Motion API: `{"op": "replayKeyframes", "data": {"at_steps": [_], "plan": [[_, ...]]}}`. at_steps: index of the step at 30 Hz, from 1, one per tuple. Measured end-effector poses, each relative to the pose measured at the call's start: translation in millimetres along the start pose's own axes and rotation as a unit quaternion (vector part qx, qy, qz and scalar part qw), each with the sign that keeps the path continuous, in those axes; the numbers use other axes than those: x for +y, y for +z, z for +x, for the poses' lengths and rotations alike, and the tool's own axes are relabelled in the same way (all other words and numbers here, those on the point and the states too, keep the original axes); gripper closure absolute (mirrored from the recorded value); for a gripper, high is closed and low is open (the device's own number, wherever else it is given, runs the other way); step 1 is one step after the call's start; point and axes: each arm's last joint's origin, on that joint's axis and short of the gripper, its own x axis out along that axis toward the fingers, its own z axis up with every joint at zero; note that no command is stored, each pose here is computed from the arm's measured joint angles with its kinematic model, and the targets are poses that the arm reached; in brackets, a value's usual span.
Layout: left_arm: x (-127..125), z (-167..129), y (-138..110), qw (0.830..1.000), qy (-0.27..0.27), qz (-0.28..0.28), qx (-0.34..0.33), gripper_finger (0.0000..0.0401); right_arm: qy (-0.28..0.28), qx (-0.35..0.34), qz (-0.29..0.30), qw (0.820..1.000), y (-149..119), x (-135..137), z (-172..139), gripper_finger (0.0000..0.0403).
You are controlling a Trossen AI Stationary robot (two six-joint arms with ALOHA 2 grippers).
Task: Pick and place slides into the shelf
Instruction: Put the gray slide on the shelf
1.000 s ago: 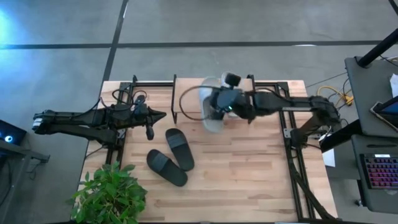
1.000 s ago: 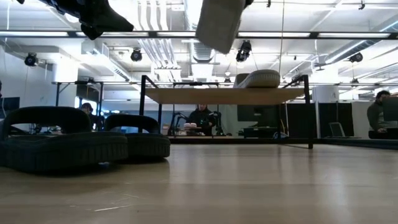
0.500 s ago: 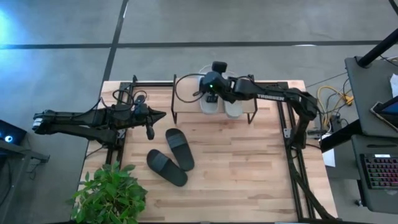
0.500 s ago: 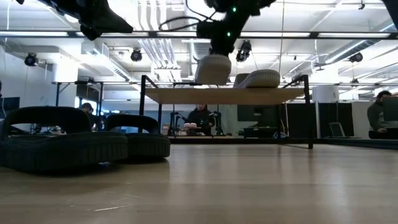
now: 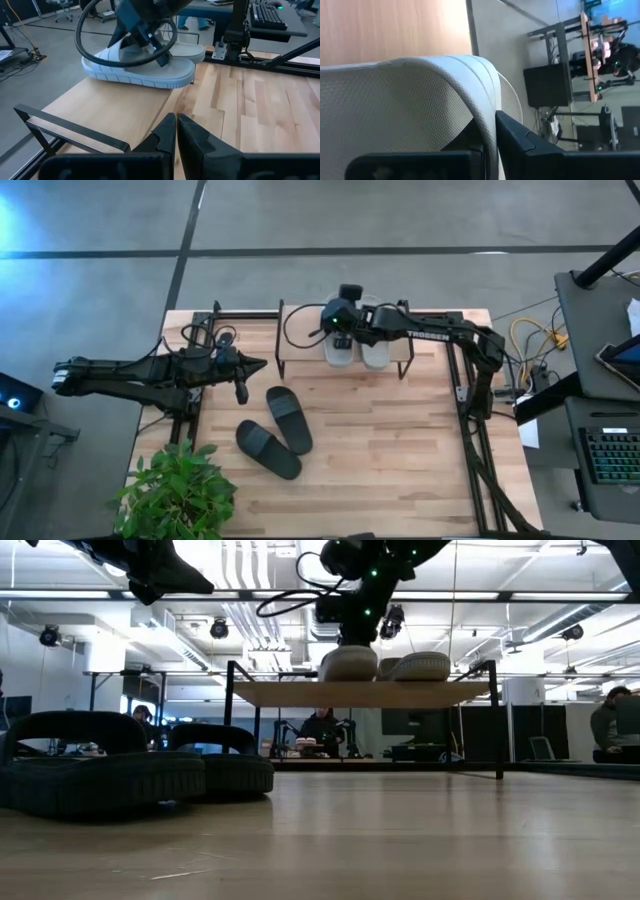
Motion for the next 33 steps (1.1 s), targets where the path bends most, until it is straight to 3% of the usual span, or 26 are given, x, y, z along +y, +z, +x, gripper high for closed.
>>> {"op": "replayKeyframes", "data": {"at_steps": [12,19,27,33], "plan": [[0,0,0,1.000,0.000,0.000,0.000,0.0399,0.021,0.019,0.035,0.999,-6,2,2,0.0302],[0,0,0,1.000,0.000,0.000,0.000,0.0399,-0.003,0.027,0.048,0.999,-6,0,-3,0.0270],[0,0,0,1.000,0.000,0.000,0.000,0.0399,-0.005,0.014,0.095,0.995,-9,-12,-30,0.0249],[0,0,0,1.000,0.000,0.000,0.000,0.0399,0.033,-0.002,0.133,0.991,-12,-16,-41,0.0235]]}}
